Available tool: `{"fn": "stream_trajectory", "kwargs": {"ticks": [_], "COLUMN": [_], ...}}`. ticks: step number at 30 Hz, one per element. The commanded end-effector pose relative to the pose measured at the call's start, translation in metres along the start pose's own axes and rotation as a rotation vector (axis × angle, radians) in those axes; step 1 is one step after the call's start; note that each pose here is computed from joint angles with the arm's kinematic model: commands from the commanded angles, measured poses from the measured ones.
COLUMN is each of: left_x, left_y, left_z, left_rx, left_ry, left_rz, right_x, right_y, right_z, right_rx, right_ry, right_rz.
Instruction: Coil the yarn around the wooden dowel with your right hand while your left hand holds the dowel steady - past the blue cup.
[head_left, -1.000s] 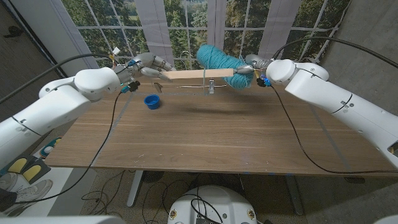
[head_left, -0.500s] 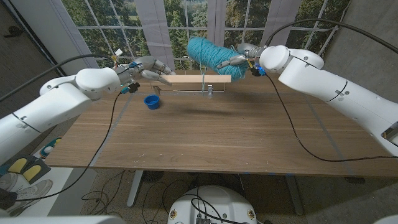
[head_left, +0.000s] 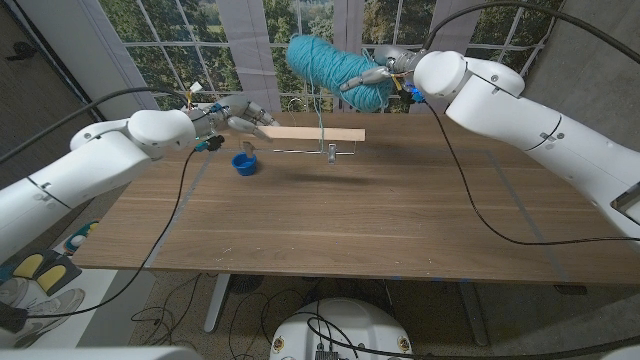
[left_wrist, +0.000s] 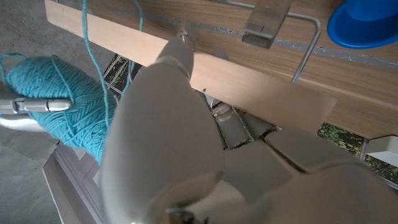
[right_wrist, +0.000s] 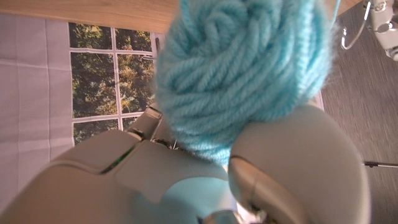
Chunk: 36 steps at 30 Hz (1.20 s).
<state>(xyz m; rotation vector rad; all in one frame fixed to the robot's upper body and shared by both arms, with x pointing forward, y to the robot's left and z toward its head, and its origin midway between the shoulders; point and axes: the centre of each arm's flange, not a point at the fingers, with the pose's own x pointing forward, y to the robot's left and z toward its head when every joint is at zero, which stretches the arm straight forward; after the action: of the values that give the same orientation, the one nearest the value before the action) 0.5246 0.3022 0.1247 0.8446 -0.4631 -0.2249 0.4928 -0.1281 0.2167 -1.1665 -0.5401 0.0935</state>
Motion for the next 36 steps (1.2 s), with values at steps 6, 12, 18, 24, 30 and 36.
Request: {"fn": "stream_trajectory", "kwargs": {"ticks": [6,12,18,24,30,36], "left_x": [0.010,0.012,0.014,0.017,0.017,0.016], "left_y": [0.008,0.010,0.012,0.012,0.011,0.010], "left_z": [-0.010,-0.002,0.004,0.007,0.010,0.013], "left_rx": [-0.009,0.001,-0.007,-0.020,-0.052,-0.102], "left_ry": [0.038,0.028,0.037,0.060,0.069,0.046], "left_rz": [0.036,0.072,0.124,0.190,0.261,0.310], "right_x": [-0.026,-0.044,-0.069,-0.097,-0.120,-0.136], "right_y": [-0.027,-0.028,-0.026,-0.019,-0.006,0.007], "right_z": [0.011,0.014,0.011,0.006,0.003,-0.005], "right_rx": [0.006,-0.023,-0.038,-0.044,-0.051,-0.036], "right_ry": [-0.020,0.010,0.026,0.013,-0.006,-0.031], "right_rz": [0.040,0.081,0.081,0.056,0.057,0.074]}}
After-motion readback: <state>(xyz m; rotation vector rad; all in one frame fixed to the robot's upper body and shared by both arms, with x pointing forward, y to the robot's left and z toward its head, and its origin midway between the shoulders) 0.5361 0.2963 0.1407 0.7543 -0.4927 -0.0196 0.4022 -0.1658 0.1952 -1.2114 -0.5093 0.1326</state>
